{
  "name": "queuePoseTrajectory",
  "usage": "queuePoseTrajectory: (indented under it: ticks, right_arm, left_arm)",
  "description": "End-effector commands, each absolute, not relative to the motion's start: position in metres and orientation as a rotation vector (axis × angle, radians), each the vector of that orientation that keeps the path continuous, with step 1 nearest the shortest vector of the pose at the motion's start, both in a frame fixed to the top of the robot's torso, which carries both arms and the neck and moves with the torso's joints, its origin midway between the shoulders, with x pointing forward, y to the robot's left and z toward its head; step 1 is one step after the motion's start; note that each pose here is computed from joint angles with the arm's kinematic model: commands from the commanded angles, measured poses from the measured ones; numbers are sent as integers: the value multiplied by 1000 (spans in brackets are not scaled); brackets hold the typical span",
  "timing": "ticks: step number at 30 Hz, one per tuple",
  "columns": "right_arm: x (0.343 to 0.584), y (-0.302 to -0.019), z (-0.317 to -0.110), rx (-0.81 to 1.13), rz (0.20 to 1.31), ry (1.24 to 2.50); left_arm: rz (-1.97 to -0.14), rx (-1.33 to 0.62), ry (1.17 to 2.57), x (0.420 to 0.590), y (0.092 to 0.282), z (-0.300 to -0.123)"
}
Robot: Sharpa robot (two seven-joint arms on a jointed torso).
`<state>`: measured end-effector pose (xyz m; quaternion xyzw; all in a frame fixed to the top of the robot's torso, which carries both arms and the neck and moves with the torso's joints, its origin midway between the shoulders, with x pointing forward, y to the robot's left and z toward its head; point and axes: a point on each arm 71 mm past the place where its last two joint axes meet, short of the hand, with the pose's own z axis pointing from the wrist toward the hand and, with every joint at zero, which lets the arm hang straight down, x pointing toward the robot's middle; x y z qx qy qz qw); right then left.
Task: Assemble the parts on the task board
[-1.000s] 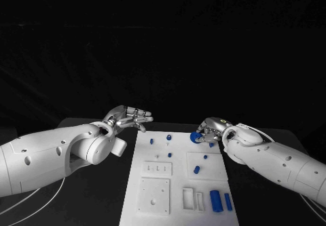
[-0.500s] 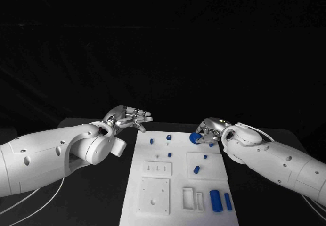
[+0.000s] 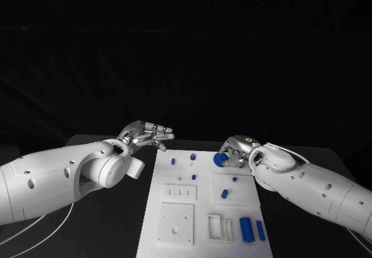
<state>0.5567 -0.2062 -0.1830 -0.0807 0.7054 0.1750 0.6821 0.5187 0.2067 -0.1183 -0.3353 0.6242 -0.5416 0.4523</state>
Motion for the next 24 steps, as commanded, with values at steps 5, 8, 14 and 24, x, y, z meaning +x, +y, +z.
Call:
queuePoseTrajectory:
  ticks: [5,8,14,24]
  right_arm:
    - [543,-187,-175,-225,393,1511]
    - [537,-176,-168,-245,410,1468]
    - [528,-156,-159,-264,442,1414]
    - [526,-128,-159,-277,474,1390]
  left_arm:
    - [-1349,-817,1546,518,206,-117]
    - [-1348,-817,1546,518,206,-117]
    - [-1349,-817,1547,518,206,-117]
    - [-1354,-815,1553,518,203,-117]
